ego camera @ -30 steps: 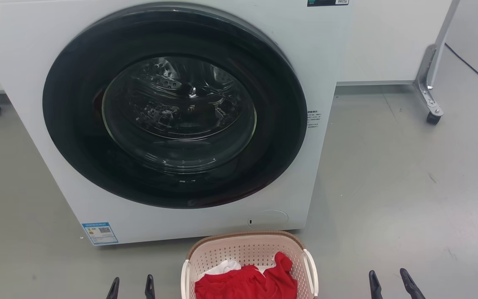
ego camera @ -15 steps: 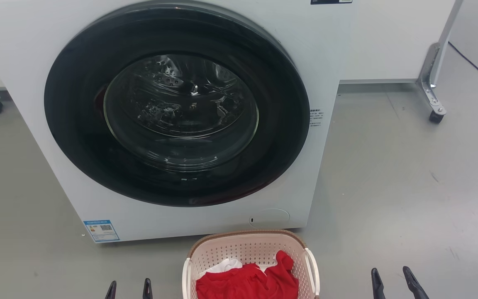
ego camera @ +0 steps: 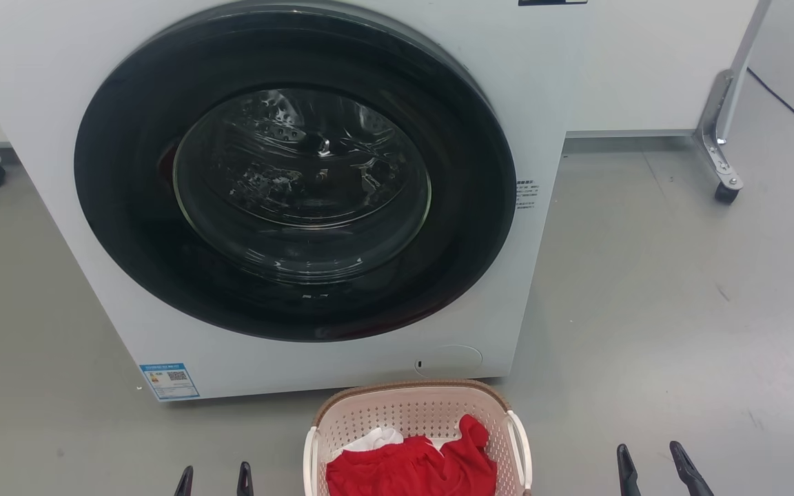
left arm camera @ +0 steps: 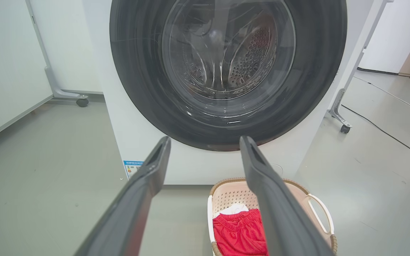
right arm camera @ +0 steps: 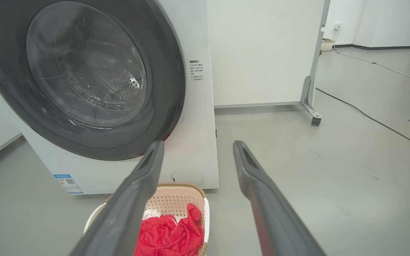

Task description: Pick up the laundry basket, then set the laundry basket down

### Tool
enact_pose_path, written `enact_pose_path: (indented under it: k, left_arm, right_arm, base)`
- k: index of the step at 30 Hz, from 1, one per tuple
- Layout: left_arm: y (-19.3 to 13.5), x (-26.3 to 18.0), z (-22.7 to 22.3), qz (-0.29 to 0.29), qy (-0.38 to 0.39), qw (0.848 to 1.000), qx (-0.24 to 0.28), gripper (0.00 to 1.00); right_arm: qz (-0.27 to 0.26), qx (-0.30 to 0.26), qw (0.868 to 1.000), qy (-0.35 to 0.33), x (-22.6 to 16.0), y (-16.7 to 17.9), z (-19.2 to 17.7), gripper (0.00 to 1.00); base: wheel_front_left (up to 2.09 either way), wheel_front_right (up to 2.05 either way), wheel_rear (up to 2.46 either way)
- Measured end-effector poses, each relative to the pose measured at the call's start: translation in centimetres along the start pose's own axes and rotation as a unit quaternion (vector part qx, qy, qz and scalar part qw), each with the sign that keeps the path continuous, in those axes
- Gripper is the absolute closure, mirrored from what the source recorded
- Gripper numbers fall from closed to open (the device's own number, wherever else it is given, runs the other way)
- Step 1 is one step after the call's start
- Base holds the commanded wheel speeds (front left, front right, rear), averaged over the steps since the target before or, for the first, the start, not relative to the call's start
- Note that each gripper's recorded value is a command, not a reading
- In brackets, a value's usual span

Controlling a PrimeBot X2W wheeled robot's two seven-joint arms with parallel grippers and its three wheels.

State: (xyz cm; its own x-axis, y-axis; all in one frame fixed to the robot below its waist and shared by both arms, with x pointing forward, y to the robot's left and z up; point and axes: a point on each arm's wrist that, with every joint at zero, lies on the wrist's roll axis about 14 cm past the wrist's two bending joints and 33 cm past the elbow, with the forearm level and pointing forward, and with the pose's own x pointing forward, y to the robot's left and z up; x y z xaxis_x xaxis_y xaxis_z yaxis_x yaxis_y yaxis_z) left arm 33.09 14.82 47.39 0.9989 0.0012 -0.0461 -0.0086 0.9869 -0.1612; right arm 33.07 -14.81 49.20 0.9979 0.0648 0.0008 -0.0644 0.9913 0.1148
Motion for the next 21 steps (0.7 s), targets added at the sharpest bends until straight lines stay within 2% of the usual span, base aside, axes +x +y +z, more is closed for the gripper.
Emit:
enact_pose_path:
  k: [8,9,16,21]
  left_arm:
    - [0.0,0.0,0.2,0.0,0.0,1.0,0.002,0.0]
    - [0.0,0.0,0.2,0.0,0.0,1.0,0.002,1.0]
    - [0.3,-0.4,-1.3,0.004,0.026,1.0,-0.005,1.0]
    - [0.8,-0.4,-1.6,0.012,0.035,0.999,-0.033,1.0]
  right_arm:
    - [0.0,-0.002,1.0,0.0,0.1,0.0,0.2,0.0]
    - [0.0,-0.002,1.0,0.0,0.1,0.1,0.2,1.0]
    - [-0.008,0.009,1.0,0.028,-0.4,-0.2,-1.5,1.0]
    - [-0.019,0.038,0.998,0.04,-0.3,-0.8,-1.9,1.0]
  base:
    - [0.0,0.0,0.0]
    - [0.0,0.0,0.0]
    - [0.0,0.0,0.0]
    - [0.0,0.0,0.0]
